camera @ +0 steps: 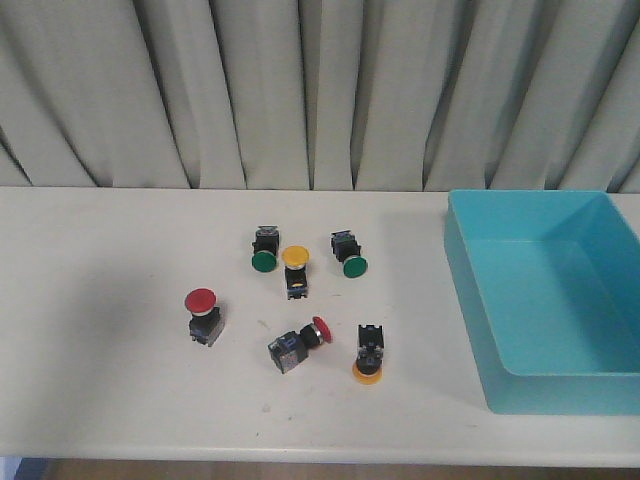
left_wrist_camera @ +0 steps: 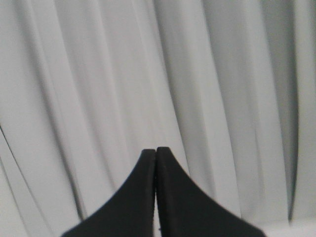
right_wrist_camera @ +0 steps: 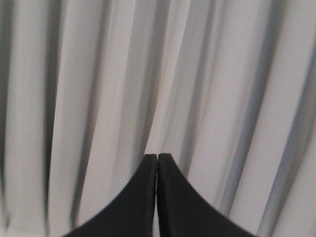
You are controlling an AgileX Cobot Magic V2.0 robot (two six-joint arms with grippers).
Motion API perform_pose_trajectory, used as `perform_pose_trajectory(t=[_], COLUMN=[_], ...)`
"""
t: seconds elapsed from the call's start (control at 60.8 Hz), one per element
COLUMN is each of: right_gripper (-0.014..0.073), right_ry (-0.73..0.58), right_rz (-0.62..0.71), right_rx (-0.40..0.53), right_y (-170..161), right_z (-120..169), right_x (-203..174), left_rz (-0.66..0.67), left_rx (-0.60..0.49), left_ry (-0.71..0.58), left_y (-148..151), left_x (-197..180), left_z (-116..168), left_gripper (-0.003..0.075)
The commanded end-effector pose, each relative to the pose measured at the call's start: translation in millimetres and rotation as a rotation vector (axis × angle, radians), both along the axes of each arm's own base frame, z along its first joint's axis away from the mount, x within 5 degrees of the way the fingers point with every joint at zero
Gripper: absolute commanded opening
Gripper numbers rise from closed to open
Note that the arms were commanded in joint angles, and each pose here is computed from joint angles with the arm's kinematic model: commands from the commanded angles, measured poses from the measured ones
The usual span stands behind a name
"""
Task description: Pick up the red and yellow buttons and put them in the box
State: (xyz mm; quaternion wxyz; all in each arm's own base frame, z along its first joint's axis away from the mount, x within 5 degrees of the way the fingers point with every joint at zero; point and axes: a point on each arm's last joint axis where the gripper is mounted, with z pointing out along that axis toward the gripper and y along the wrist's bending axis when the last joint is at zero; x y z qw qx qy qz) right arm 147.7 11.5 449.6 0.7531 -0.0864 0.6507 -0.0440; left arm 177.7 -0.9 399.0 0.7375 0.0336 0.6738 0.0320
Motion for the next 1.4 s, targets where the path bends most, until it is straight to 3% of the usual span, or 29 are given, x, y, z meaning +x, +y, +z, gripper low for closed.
perform_pose_trajectory(t=[0.0,0.148,0.345,0.444,0.51,0.625,0.724,0.79,0.855,0.938,1.184,1.382], right_gripper=[-0.0003,-0.0003,0.0025,0.0102,0.0197,0.0455,0.0655,0.0732,0.0729,0.0722,0.0685,0.0675], right_ry=[0.066,0.147,0.250,0.261,0.270,0.322,0.385,0.409,0.422,0.426,0.497,0.527], right_rz=[0.032,0.107,0.107,0.103,0.103,0.097,0.083,0.076,0.074,0.073,0.063,0.059], right_rx=[-0.029,-0.027,0.037,0.025,0.024,0.018,-0.017,-0.035,-0.039,-0.039,-0.040,-0.040], right_y=[8,26,31,31,31,31,30,29,29,29,28,27], right_z=[2,-15,-33,-36,-37,-42,-49,-51,-52,-53,-58,-61], right_x=[21,50,75,78,79,80,80,81,80,80,77,76], left_rz=[-0.008,-0.010,-0.020,-0.017,-0.013,-0.023,-0.057,-0.090,-0.127,-0.171,-0.289,-0.299], left_rx=[-0.039,-0.097,-0.125,-0.149,-0.130,-0.075,-0.068,-0.062,-0.055,-0.047,-0.041,-0.042], left_ry=[0.013,0.081,0.032,0.081,0.130,0.245,0.301,0.318,0.323,0.337,0.413,0.657], left_y=[-1,-1,-2,-2,-2,-9,-20,-31,-42,-56,-98,-122], left_x=[23,50,64,73,80,94,104,108,112,115,124,150], left_z=[9,-7,-10,-16,-18,-18,-15,-16,-19,-24,-42,-74], left_gripper=[-0.0006,-0.0006,-0.0006,0.0001,0.0033,0.0170,0.0365,0.0484,0.0559,0.0600,0.0580,0.0580])
